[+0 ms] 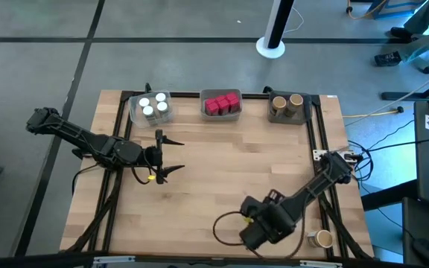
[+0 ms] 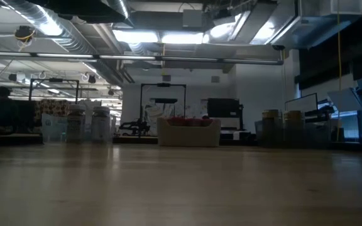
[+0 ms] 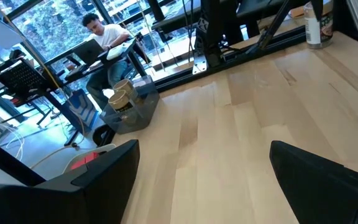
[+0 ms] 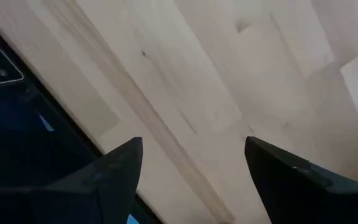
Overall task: Sort spices by type
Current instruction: Put the gold seasoning bottle into the black bin
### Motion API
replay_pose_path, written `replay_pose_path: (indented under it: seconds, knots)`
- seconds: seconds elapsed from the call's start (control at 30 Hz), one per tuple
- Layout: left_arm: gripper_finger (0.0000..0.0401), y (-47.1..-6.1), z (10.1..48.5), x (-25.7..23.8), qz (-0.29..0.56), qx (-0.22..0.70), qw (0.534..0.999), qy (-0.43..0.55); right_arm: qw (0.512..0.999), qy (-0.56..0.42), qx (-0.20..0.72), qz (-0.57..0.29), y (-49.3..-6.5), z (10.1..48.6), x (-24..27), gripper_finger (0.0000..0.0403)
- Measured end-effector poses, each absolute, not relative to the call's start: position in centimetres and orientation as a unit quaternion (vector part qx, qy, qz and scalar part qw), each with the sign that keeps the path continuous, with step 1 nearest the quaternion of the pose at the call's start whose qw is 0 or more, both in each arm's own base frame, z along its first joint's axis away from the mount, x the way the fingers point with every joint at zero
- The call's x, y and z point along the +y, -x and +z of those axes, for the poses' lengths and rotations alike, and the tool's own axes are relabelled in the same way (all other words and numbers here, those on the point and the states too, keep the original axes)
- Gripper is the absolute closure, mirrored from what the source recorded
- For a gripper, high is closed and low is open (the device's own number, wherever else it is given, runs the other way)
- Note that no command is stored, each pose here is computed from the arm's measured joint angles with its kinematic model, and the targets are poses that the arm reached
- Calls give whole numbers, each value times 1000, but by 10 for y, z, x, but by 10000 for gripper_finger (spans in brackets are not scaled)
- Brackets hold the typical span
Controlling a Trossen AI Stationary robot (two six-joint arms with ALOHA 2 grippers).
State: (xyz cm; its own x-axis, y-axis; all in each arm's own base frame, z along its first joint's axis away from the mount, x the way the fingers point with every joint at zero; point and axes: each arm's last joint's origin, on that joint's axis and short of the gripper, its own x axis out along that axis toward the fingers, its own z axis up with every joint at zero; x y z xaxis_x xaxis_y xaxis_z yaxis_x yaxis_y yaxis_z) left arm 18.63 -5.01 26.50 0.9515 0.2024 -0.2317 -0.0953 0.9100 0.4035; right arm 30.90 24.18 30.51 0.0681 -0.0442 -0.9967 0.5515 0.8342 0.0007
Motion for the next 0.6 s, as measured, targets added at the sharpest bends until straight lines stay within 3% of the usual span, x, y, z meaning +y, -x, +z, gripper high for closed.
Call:
replay_pose_path:
  seconds: [0.37, 0.6]
  knots:
    - [54, -187, 266, -50, 77, 131, 968, -199, 686, -223, 658, -216, -268, 305, 287, 119]
    - [54, -187, 268, -50, 79, 120, 970, -194, 648, -251, 673, -255, -232, 295, 313, 119]
